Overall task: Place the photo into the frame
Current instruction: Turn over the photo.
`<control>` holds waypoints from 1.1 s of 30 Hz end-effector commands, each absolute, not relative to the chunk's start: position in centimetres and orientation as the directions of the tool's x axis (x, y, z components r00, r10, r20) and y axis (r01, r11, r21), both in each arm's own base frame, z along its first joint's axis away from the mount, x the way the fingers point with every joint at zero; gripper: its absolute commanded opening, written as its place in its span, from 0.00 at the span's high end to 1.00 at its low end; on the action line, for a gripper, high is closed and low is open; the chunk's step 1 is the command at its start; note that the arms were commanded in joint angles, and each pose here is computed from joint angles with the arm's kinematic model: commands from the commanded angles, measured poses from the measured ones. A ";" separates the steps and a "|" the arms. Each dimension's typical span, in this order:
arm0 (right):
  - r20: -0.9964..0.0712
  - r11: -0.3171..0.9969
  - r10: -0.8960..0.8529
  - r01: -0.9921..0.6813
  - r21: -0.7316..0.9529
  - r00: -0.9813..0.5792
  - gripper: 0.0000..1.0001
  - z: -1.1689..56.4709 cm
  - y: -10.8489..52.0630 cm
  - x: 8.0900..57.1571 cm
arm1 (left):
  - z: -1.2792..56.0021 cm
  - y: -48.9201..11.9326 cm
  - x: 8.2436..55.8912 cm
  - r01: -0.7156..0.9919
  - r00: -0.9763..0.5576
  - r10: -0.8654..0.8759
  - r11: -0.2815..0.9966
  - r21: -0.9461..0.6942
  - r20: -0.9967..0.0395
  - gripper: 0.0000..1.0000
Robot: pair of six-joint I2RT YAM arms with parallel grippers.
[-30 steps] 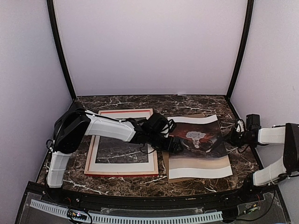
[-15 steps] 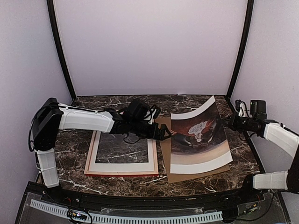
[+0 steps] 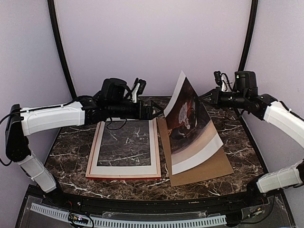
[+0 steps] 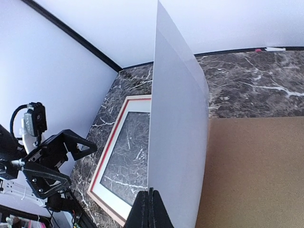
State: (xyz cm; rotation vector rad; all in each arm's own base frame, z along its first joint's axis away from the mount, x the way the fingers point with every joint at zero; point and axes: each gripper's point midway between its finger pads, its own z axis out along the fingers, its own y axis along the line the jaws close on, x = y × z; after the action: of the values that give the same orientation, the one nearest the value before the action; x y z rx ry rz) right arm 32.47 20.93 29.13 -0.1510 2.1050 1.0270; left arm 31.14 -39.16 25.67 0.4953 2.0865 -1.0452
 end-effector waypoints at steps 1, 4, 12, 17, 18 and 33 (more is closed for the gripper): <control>-0.728 0.687 0.173 -0.448 0.572 -0.663 1.00 31.7 25.0 32.3 | 28.8 -39.3 30.3 0.638 -0.642 -0.024 0.537 -0.551 -0.766 0.02; -0.742 0.688 0.112 -0.487 0.538 -0.662 1.00 31.9 28.4 31.7 | 30.6 -39.0 29.9 0.629 -0.646 -0.067 0.518 -0.580 -0.761 0.03; -0.740 0.668 -0.005 -0.553 0.498 -0.672 1.00 30.2 35.7 29.6 | 33.3 -36.9 29.9 0.560 -0.649 -0.205 0.523 -0.642 -0.733 0.05; -0.740 0.650 -0.047 -0.583 0.487 -0.671 1.00 29.7 38.6 28.5 | 33.9 -34.4 30.6 0.495 -0.621 -0.275 0.588 -0.640 -0.734 0.07; -0.740 0.649 -0.052 -0.586 0.485 -0.670 1.00 29.5 38.9 28.4 | 33.4 -33.8 31.0 0.473 -0.625 -0.285 0.603 -0.643 -0.727 0.07; -0.733 0.629 -0.067 -0.598 0.496 -0.677 1.00 27.8 42.7 26.7 | 29.6 -31.6 32.6 0.366 -0.663 -0.326 0.644 -0.672 -0.674 0.17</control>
State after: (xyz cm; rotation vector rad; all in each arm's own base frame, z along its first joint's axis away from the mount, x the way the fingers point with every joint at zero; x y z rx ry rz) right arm 26.43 41.05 26.64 -0.5419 2.2087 0.9513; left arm 32.47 -31.77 29.80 0.0490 2.0389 -1.0361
